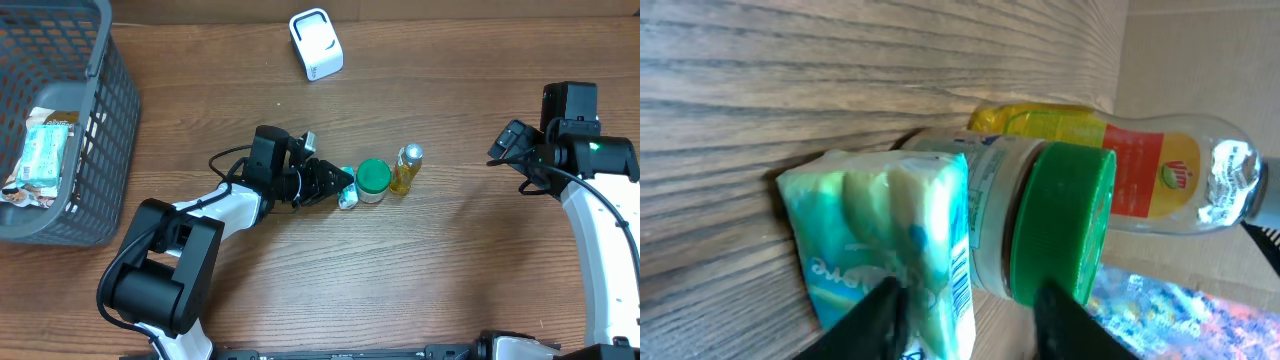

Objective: Scan the item barcode

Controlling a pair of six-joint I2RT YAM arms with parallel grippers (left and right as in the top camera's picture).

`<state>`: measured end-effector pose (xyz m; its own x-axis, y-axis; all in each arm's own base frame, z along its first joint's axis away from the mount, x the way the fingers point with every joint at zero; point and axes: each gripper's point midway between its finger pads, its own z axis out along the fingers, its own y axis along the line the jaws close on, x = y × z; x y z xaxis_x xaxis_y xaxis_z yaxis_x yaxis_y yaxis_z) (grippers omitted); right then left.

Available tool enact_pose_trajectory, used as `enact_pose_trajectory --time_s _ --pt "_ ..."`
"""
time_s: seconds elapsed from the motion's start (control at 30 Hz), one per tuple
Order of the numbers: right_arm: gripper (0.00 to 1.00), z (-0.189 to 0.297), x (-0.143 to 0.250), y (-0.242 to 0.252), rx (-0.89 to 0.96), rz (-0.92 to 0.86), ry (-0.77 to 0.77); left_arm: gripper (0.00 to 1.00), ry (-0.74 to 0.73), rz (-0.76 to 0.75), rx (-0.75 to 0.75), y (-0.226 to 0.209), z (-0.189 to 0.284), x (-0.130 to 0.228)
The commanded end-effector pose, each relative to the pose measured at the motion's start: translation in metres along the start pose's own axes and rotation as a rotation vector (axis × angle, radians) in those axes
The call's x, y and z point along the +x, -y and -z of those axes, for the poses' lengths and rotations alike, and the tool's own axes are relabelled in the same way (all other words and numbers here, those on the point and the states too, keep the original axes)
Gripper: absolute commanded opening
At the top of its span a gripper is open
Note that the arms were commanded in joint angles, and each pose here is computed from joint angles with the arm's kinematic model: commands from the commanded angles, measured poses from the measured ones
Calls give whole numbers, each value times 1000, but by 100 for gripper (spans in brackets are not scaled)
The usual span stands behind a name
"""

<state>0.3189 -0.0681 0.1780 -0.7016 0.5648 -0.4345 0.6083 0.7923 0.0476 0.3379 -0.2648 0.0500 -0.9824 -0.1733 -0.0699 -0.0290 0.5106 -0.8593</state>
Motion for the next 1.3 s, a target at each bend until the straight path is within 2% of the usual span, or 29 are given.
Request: enact_pose_trajectory --time_s 0.0,0.23,0.37,0.53,0.63,0.77,0.8,1.03,1.23,1.27 --pt "100 2 -4 0 0 -11 13 43 2 -24 6 6 2 2" --pt "100 2 -4 0 0 -11 13 49 2 -63 4 5 2 3" --pt "100 2 -4 0 0 -11 13 49 15 -80 12 10 7 -1" --pt "100 2 -4 0 0 -11 13 50 68 -109 18 26 28 -13" --pt "100 2 -4 0 0 -11 13 51 104 -145 -42 32 43 -18" --pt "100 2 -4 0 0 -11 13 52 184 -201 -255 36 76 -33" --pt "100 2 -4 0 0 -11 13 52 213 -226 -353 40 94 -40" --pt "100 2 -4 0 0 -11 13 55 318 -395 -743 80 186 -71" --pt "100 2 -4 0 0 -11 13 61 557 -498 -1047 131 287 -99" --pt "100 2 -4 0 0 -11 13 66 601 -513 -1085 139 302 -103"
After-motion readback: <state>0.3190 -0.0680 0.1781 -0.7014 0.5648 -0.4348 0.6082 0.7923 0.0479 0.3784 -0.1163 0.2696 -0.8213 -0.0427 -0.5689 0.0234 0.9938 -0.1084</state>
